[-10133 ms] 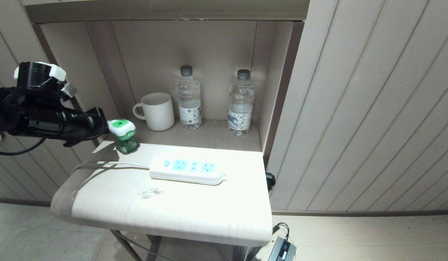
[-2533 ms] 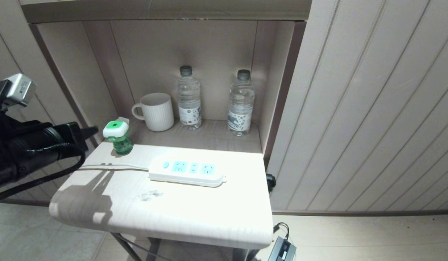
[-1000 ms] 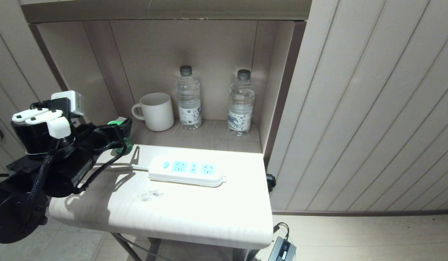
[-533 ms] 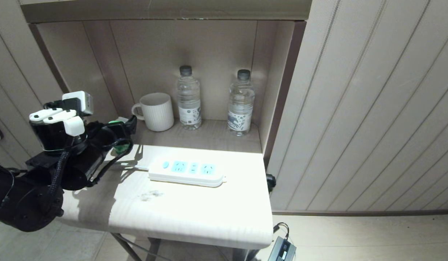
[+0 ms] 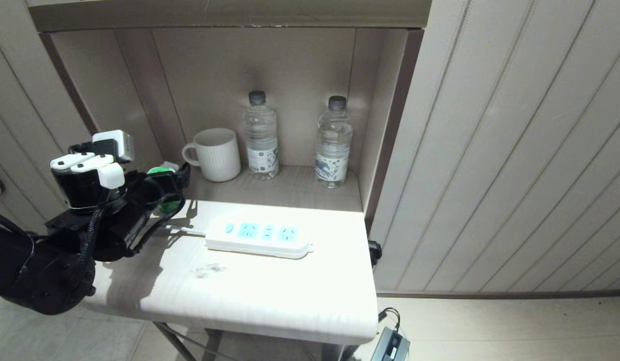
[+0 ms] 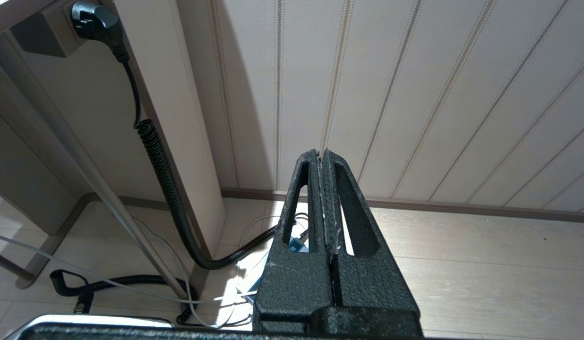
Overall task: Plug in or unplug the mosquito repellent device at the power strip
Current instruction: Pick up the mosquito repellent liquid
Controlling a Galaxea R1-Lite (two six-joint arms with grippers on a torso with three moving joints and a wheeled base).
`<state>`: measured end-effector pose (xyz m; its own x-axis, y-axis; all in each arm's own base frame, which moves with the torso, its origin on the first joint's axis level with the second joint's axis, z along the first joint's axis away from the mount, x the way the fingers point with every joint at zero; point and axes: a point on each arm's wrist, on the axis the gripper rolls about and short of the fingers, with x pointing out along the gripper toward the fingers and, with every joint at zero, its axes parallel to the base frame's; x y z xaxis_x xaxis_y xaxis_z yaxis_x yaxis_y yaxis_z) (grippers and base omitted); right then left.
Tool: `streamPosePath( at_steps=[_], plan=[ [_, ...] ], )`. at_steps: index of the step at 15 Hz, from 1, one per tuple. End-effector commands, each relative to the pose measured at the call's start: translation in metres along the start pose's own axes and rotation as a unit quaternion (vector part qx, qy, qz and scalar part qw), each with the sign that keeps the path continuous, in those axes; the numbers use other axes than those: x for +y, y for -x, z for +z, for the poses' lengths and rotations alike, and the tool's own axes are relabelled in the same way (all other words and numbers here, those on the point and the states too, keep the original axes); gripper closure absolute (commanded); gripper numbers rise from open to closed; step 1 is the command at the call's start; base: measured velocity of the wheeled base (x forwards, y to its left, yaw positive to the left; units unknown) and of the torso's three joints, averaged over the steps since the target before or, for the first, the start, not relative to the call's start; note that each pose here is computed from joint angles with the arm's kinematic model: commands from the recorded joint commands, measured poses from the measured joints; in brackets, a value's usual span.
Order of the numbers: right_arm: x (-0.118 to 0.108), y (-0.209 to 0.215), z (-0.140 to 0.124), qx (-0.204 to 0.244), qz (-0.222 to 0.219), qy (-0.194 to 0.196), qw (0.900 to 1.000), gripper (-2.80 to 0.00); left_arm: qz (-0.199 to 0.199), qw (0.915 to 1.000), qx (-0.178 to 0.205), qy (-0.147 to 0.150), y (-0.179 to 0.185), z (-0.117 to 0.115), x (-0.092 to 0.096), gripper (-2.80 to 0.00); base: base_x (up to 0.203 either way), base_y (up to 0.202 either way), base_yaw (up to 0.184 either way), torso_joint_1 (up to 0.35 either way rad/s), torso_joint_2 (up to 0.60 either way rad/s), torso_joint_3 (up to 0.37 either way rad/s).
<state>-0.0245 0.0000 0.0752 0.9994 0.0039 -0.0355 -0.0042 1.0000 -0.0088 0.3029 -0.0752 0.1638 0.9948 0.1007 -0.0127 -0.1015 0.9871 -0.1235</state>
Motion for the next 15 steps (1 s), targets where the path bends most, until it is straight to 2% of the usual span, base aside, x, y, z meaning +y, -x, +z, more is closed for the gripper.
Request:
streamPosePath(
  at_steps=[1, 13, 14, 15],
  plan=[
    [0.0, -0.0001, 0.0, 0.001, 0.0, 0.0, 1.0, 0.0, 0.002, 1.0, 0.001, 0.0, -0.0044, -0.0034, -0.0009, -2.8, 0.0, 0.0, 0.0, 0.0, 0.0, 0.0],
    [0.0, -0.0001, 0.0, 0.001, 0.0, 0.0, 1.0, 0.0, 0.002, 1.0, -0.002, -0.003, -0.008, -0.0031, -0.0023, -2.8, 0.0, 0.0, 0.0, 0.0, 0.0, 0.0],
    [0.0, -0.0001, 0.0, 0.001, 0.0, 0.0, 1.0, 0.0, 0.005, 1.0, -0.002, -0.005, -0.008, -0.0031, -0.0022, 0.0, 0.0, 0.0, 0.0, 0.0, 0.0, 0.0],
    [0.0, -0.0001, 0.0, 0.001, 0.0, 0.0, 1.0, 0.0, 0.005, 1.0, -0.001, -0.007, -0.0079, -0.0034, -0.0021, 0.0, 0.0, 0.0, 0.0, 0.0, 0.0, 0.0]
  ],
)
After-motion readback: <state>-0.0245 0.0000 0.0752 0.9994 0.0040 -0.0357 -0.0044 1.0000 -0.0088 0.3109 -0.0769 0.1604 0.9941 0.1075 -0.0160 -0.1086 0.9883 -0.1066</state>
